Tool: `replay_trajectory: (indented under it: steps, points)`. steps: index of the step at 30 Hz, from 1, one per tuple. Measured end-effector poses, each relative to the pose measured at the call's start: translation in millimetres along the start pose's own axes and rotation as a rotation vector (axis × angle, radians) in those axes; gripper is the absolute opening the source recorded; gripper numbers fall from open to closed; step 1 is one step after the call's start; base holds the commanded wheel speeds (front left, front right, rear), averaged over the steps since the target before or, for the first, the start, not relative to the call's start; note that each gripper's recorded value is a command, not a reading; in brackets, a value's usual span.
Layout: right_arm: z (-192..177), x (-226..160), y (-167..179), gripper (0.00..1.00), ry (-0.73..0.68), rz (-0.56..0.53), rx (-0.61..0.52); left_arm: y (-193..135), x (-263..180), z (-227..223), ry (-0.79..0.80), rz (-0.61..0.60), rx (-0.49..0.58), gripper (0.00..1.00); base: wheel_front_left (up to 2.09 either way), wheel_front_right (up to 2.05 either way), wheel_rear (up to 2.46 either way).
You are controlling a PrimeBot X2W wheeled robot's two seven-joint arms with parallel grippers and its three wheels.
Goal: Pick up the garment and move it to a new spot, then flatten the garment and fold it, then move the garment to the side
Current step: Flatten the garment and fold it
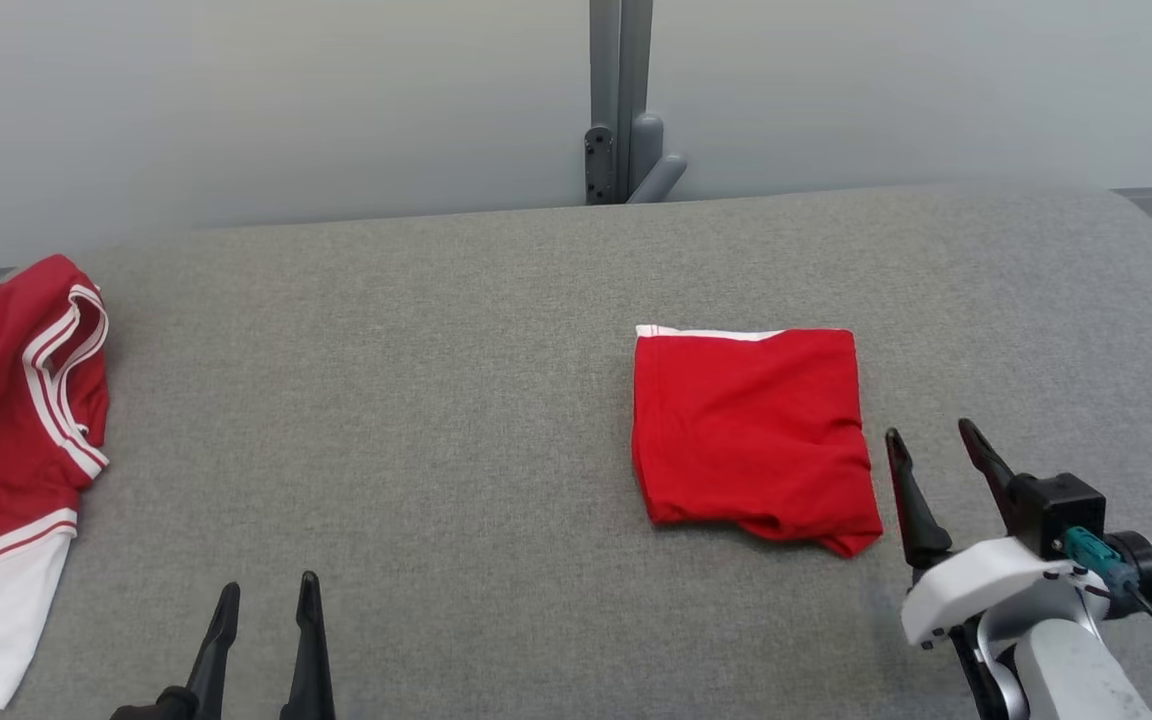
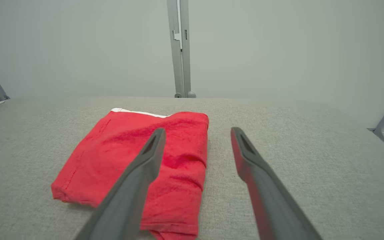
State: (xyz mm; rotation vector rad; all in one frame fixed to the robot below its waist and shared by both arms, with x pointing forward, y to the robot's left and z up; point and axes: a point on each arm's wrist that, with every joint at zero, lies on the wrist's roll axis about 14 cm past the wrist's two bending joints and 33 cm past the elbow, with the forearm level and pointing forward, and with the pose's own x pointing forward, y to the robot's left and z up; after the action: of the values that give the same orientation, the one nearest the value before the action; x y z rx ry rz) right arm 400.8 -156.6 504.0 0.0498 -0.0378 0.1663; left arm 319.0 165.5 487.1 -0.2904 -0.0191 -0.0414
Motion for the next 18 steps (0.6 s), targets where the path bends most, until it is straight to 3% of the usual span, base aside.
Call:
replay_trajectory:
  steps: [5, 18]
  points:
    - [1, -24, -22, 1.0, -0.004, -0.063, -0.04, 2, -4, 7, -0.02, -0.005, 0.018, 1.0, 0.0, 0.0, 0.0]
    - [-4, -41, -30, 1.0, 0.001, -0.101, -0.039, 7, -15, -3, 0.009, 0.0, 0.021, 1.0, 0.0, 0.0, 0.0]
